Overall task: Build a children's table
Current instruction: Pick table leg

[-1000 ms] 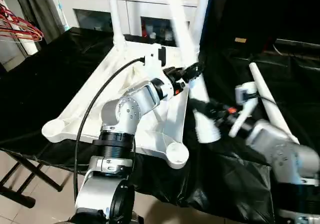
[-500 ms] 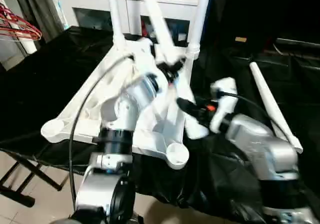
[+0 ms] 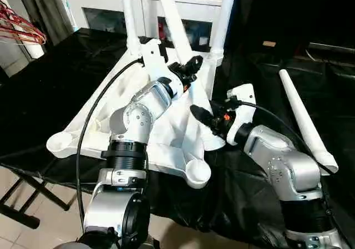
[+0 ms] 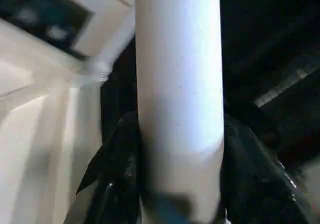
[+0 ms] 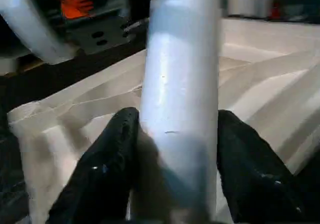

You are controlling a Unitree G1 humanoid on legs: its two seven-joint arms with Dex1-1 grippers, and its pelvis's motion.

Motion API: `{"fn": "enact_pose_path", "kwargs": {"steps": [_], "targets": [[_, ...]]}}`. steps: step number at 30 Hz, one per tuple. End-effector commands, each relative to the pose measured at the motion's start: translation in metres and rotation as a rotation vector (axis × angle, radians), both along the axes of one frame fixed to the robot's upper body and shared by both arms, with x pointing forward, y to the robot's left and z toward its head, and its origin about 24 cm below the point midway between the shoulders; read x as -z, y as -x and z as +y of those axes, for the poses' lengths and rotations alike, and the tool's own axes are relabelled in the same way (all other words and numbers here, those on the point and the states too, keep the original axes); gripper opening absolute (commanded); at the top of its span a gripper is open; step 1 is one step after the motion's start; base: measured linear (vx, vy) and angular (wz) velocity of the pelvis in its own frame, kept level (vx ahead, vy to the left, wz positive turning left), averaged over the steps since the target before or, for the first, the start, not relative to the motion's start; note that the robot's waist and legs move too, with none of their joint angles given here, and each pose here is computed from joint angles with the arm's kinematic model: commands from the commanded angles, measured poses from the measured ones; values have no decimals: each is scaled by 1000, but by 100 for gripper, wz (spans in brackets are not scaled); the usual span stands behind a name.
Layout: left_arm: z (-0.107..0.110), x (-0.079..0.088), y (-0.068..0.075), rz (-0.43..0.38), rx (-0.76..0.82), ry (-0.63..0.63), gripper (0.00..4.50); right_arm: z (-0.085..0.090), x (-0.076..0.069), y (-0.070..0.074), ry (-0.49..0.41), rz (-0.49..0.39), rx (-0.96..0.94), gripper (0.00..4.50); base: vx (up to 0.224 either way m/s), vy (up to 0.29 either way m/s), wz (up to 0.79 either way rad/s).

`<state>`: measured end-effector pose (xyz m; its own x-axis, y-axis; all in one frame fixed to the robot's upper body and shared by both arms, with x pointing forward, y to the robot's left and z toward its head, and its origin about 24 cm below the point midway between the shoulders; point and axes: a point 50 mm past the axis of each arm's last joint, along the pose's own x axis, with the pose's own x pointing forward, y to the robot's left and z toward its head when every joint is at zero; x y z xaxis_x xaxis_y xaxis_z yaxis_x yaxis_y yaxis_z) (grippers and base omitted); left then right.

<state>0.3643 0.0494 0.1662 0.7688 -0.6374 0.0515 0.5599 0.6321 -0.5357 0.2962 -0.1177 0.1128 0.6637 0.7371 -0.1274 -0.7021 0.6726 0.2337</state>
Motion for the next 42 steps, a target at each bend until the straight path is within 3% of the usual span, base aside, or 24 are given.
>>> {"fn": "enact_pose_path", "kwargs": {"steps": [1,6,11,18,25,28,29,42], "targets": [[-7,-9,5,-94,171,-60,184,-5,-20,11,-65,-41,-168,272,0,0,0],[0,-16,13,-187,379,-80,182,-23,-16,22,-4,16,-313,317,0,0,0],[4,-28,22,-269,536,-16,182,-32,-21,21,-13,42,-365,351,0,0,0],[2,-38,30,-301,625,109,182,-33,-29,17,-60,44,-385,410,0,0,0],[5,-43,36,-326,689,196,182,-32,-30,24,-83,76,-456,450,0,0,0],[5,-46,38,-337,704,220,182,-32,-28,24,-82,85,-462,450,0,0,0],[6,-48,40,-348,714,244,181,-32,-27,24,-80,90,-461,420,0,0,0],[5,-48,42,-338,713,256,181,-26,-26,24,-102,107,-473,319,0,0,0]]}}
